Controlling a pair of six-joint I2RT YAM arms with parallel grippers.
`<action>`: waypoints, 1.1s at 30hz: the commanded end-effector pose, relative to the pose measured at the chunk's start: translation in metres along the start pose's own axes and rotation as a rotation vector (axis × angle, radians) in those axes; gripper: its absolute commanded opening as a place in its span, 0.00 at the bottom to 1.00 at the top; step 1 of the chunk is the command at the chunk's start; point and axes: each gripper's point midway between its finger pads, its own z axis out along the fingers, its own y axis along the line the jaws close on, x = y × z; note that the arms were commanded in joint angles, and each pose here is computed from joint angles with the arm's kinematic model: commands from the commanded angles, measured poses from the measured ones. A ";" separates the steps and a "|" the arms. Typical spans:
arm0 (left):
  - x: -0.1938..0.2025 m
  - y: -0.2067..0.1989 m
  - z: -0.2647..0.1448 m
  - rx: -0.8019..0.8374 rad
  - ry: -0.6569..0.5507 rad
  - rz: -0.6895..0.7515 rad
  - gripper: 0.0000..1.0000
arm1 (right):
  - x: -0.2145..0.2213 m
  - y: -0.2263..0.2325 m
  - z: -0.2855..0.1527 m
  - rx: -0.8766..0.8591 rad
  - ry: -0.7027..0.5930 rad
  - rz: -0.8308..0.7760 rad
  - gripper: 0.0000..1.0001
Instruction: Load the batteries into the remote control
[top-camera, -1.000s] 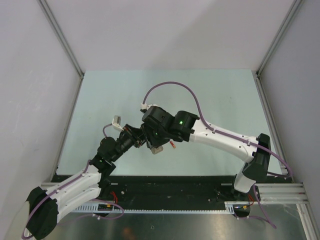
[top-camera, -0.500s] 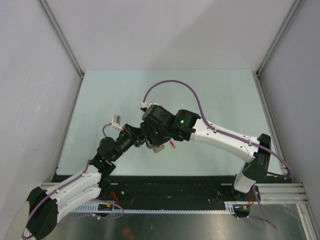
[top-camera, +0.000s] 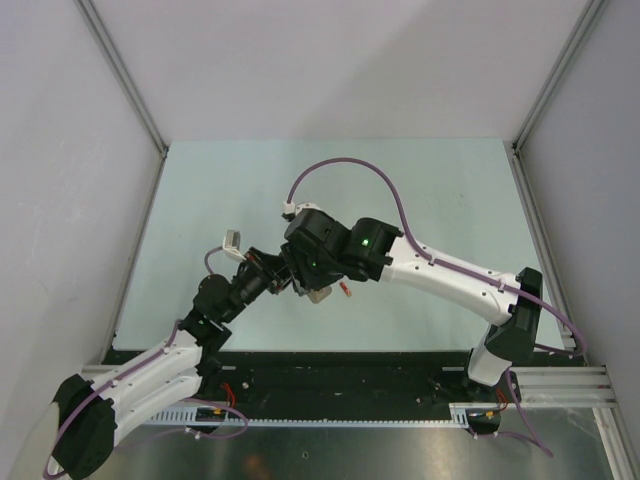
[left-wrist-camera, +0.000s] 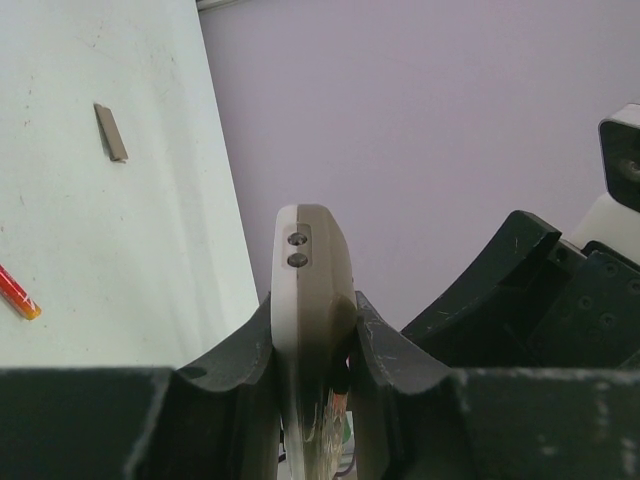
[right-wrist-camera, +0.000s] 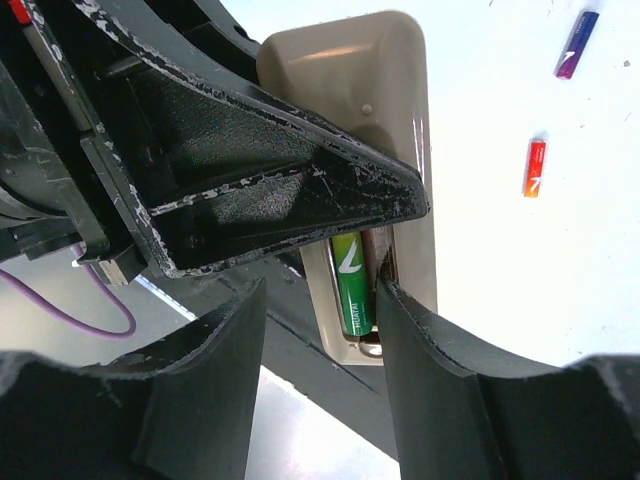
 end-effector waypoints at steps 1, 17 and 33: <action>-0.007 -0.050 -0.003 0.166 -0.014 -0.009 0.00 | -0.012 -0.038 -0.023 0.150 -0.051 -0.014 0.54; -0.003 -0.044 -0.004 0.155 0.005 -0.011 0.00 | -0.038 -0.055 -0.059 0.153 -0.147 0.034 0.55; 0.001 -0.050 -0.007 0.181 0.046 0.006 0.00 | -0.038 -0.035 -0.073 -0.380 -0.231 0.201 0.59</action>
